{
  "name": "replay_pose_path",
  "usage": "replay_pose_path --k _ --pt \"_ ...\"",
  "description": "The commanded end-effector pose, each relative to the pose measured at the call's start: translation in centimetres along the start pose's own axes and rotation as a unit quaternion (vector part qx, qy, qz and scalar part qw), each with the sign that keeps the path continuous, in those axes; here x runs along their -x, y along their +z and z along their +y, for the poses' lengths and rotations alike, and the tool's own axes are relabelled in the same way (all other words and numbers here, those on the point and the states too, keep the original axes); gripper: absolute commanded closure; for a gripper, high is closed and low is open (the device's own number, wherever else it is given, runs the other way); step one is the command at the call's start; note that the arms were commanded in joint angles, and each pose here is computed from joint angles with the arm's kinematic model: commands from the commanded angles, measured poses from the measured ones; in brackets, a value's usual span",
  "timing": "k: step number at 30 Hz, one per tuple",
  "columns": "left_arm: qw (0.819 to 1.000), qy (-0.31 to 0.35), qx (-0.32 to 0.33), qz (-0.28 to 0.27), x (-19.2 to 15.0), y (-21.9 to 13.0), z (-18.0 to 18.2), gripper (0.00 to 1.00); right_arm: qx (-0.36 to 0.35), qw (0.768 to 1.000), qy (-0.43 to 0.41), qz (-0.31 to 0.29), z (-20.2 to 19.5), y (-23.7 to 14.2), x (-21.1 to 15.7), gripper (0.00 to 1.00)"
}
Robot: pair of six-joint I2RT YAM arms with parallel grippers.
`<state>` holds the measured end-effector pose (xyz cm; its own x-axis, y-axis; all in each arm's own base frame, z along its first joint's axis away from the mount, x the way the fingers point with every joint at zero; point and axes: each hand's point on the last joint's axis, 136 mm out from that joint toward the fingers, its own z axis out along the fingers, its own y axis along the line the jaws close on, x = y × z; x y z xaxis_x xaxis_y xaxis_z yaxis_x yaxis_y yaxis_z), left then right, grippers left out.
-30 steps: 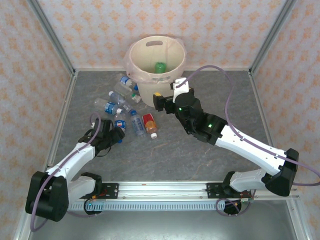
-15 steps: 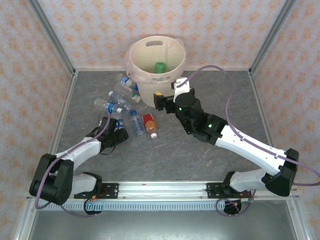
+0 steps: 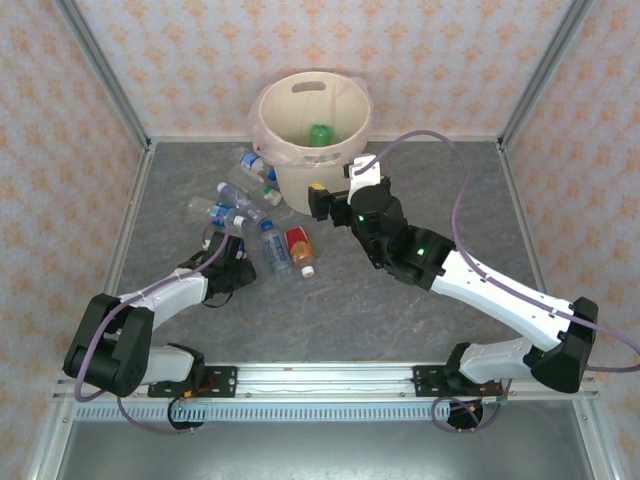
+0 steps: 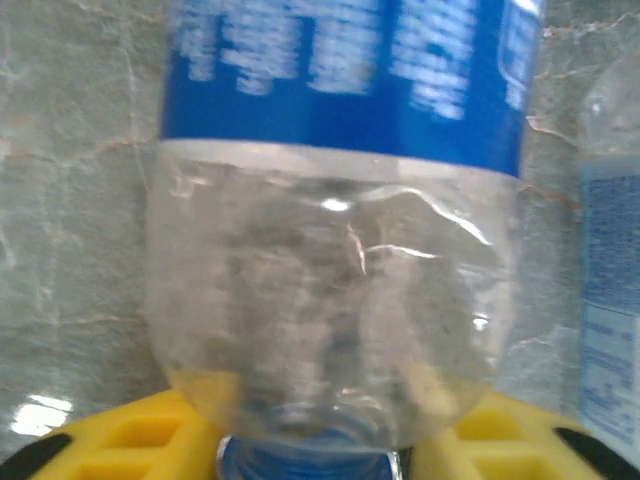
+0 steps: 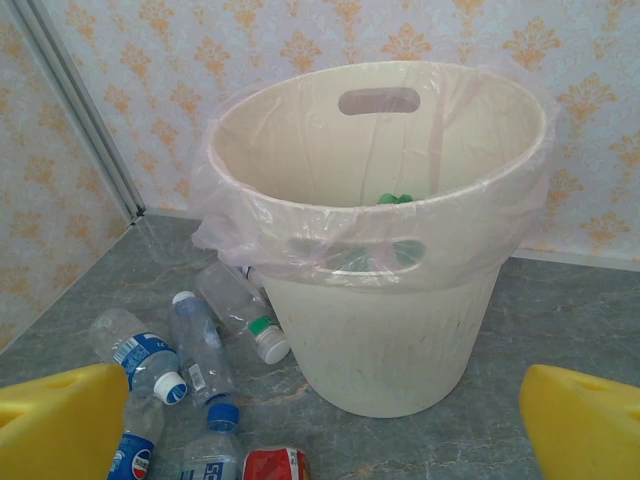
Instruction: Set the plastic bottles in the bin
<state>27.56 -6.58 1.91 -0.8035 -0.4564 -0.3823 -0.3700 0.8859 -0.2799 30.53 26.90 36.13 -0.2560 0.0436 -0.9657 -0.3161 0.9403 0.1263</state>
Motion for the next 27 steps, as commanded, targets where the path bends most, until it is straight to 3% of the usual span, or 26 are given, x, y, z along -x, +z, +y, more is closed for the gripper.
replay_pose_path --k 1,9,15,27 --pt "1.000 0.009 -0.002 -0.016 1.0 -0.1 -0.8 0.66 -0.012 1.000 0.004 -0.013 -0.8 -0.8 1.3 0.00" --pt "0.998 0.010 -0.018 -0.051 2.4 -3.0 -1.6 0.70 -0.010 1.000 0.004 -0.009 -0.5 -0.3 1.2 0.00" --pt "0.990 0.027 -0.059 -0.124 4.7 -7.7 -4.1 0.70 0.007 1.000 0.015 -0.005 0.3 0.0 1.8 0.00" --pt "0.947 0.115 -0.181 -0.241 8.2 -17.5 -11.8 0.71 0.141 0.986 0.040 0.074 5.3 1.9 3.9 0.00"
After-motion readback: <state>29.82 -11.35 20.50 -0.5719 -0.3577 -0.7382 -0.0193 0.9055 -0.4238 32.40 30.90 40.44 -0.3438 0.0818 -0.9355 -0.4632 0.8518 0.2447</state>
